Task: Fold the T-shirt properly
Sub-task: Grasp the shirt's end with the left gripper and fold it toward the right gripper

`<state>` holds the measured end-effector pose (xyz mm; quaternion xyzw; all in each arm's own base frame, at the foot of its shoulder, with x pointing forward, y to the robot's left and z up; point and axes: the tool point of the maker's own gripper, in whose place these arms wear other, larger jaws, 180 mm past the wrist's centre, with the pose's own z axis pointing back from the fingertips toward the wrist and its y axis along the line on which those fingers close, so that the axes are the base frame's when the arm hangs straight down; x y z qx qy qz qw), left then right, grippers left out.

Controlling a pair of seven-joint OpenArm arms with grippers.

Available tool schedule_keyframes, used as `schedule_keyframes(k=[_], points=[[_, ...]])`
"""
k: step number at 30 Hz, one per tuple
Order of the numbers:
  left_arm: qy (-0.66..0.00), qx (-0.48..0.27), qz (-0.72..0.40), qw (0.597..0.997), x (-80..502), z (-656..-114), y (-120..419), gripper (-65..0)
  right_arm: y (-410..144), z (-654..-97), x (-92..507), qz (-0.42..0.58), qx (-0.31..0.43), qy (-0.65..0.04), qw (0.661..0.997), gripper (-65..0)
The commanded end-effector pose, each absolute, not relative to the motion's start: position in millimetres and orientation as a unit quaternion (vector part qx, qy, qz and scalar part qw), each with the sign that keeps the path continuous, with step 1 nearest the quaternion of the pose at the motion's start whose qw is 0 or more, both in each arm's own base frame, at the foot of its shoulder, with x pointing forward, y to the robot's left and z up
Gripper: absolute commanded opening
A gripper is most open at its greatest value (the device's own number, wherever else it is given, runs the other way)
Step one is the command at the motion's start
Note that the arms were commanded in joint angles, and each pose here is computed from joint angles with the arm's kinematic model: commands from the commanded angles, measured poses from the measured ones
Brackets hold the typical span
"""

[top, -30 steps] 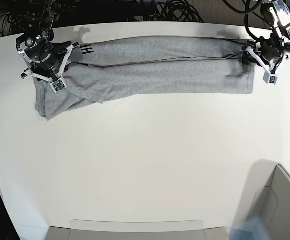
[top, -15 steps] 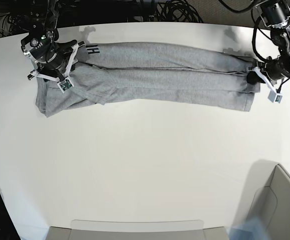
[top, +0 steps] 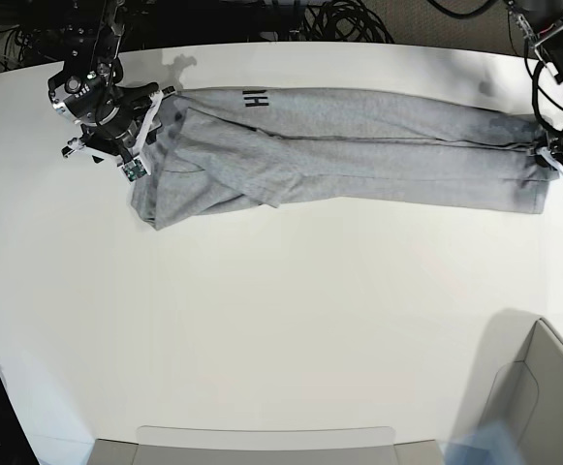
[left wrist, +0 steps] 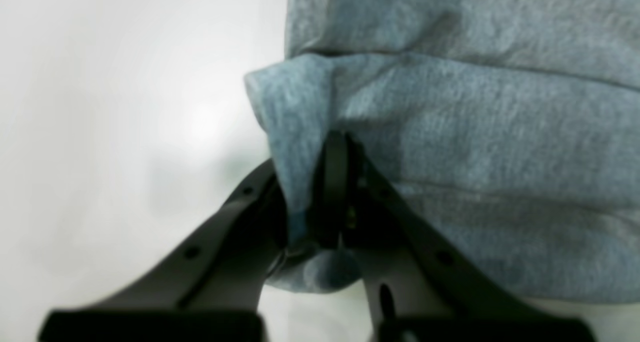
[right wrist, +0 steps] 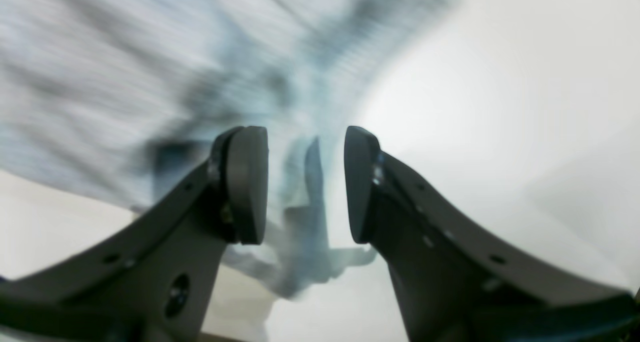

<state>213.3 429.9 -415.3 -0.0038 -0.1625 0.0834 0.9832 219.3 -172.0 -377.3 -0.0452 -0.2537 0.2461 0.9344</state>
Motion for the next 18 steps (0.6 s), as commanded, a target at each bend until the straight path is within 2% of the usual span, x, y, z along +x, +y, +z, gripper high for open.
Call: schedule_keyframes(k=[1, 6, 10, 18], points=[[-0.173, 0.027, 0.075, 0.982, 221.5, -395.0, 446.6, -65.0, -168.6, -369.1, 225.2, 0.245, -0.044, -0.273, 0.929, -39.6], [-0.196, 0.084, 0.032, 0.977, 236.5, -362.5, 449.7, -65.0, -161.7, -369.1, 226.2, 0.250, -0.037, -0.275, 0.928, -39.6], [-0.200, 0.100, 0.011, 0.975, 241.6, -346.5, 437.1, -65.0, -155.2, -369.8, 226.3, 0.258, -0.032, -0.275, 0.925, -39.6], [-0.212, 0.120, -0.044, 0.969, 233.1, -333.4, 387.0, -65.0, -143.6, -368.4, 230.6, 0.273, -0.024, -0.281, 0.920, -39.6]])
